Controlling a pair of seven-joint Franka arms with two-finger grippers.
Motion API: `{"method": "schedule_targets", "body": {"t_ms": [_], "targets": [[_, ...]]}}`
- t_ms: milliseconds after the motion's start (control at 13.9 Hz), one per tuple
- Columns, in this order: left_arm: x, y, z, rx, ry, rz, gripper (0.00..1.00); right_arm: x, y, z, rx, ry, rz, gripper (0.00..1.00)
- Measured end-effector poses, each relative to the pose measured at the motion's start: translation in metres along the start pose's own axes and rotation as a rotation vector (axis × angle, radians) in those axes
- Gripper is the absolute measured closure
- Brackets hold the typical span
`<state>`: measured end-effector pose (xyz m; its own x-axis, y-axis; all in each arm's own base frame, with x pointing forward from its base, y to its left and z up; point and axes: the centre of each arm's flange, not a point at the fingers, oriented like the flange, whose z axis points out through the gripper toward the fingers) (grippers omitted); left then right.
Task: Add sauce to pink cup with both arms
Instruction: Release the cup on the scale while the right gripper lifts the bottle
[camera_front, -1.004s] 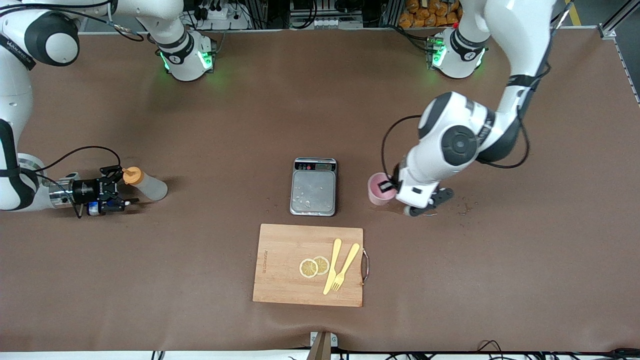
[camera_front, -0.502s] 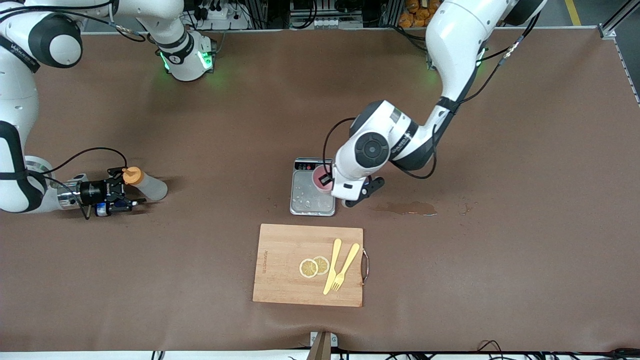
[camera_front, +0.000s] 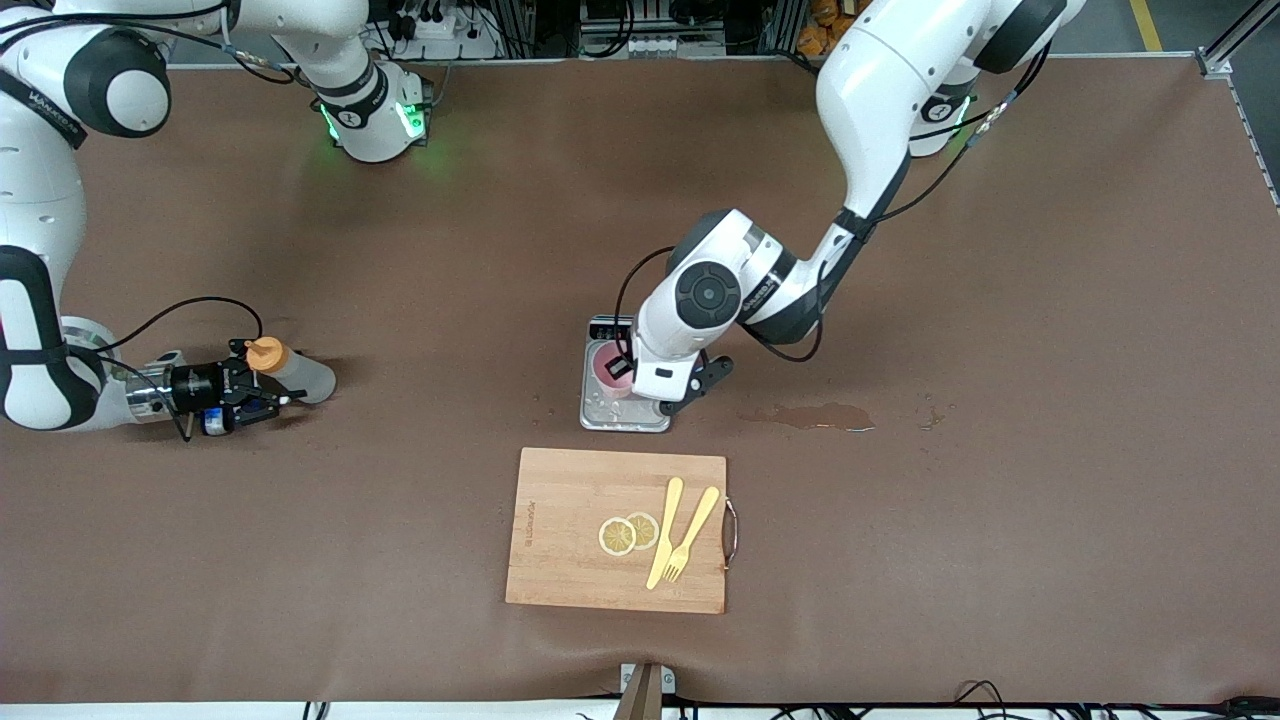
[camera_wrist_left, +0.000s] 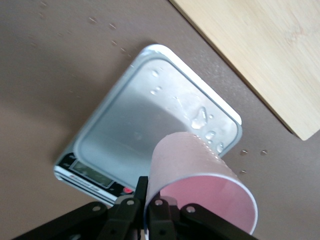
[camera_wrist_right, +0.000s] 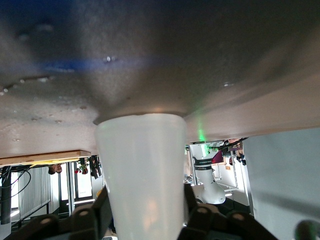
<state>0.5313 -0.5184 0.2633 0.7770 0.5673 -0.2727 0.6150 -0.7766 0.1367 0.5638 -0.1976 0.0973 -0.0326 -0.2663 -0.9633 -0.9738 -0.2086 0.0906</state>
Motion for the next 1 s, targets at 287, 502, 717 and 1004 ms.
{"method": "schedule_targets", "body": {"t_ms": [287, 502, 717, 1004], "targets": [[-0.006, 0.003, 0.004, -0.002, 0.009, 0.014, 0.96, -0.001, -0.001, 0.001, 0.0, -0.001, -0.003, 0.54], [-0.004, 0.003, 0.003, 0.0, 0.026, 0.025, 0.72, -0.009, -0.011, 0.006, -0.012, 0.018, 0.004, 0.59], [-0.002, 0.003, 0.002, 0.009, 0.069, 0.059, 0.43, -0.025, -0.025, 0.015, -0.039, 0.054, -0.002, 0.59], [-0.003, 0.007, -0.005, -0.004, 0.075, 0.062, 0.03, -0.063, -0.05, 0.028, -0.082, 0.153, 0.034, 0.59]]}}
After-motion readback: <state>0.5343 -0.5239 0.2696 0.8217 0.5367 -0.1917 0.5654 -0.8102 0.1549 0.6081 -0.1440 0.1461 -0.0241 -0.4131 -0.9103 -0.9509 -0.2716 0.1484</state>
